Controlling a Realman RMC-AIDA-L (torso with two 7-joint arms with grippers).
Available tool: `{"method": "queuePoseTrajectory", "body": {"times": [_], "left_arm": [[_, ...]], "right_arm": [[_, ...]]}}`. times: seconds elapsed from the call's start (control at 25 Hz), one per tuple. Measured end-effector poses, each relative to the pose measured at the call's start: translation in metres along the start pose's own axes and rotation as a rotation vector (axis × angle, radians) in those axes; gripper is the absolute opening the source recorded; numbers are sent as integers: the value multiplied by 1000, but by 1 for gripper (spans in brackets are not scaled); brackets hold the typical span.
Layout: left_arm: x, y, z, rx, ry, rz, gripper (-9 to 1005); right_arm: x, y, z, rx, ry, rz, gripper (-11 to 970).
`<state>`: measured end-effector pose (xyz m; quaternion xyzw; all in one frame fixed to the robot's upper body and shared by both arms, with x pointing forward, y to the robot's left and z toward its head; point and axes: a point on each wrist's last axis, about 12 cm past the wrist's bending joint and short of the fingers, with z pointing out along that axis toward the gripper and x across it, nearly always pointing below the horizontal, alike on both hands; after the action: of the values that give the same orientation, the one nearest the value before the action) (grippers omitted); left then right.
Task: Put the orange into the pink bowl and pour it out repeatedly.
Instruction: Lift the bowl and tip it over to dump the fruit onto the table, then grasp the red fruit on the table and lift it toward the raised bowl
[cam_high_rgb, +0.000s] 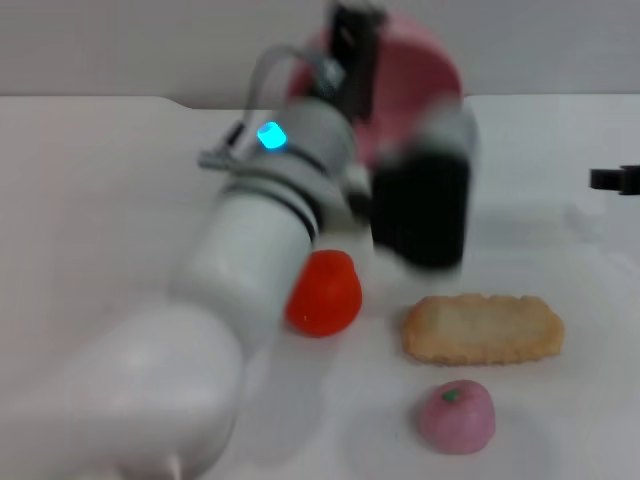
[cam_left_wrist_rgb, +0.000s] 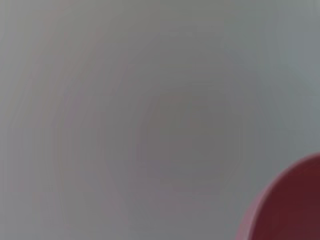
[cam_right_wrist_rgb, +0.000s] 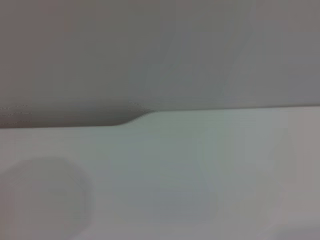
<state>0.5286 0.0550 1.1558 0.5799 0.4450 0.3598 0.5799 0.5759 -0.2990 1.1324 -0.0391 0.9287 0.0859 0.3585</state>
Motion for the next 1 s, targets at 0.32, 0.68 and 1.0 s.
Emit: {"method": "queuePoseTrajectory", "body": {"times": [0.32, 0.68, 1.0], "left_arm": [[59, 51, 33, 190, 403, -702, 91], [132, 47, 28, 435, 770, -1087, 93], [193, 32, 0, 424, 1036, -1219, 96]], "right_arm": [[-10, 25, -3, -194, -82, -33, 608], [-19, 80, 16, -365, -74, -155, 616], [-13, 133, 44, -462, 51, -261, 623]]}}
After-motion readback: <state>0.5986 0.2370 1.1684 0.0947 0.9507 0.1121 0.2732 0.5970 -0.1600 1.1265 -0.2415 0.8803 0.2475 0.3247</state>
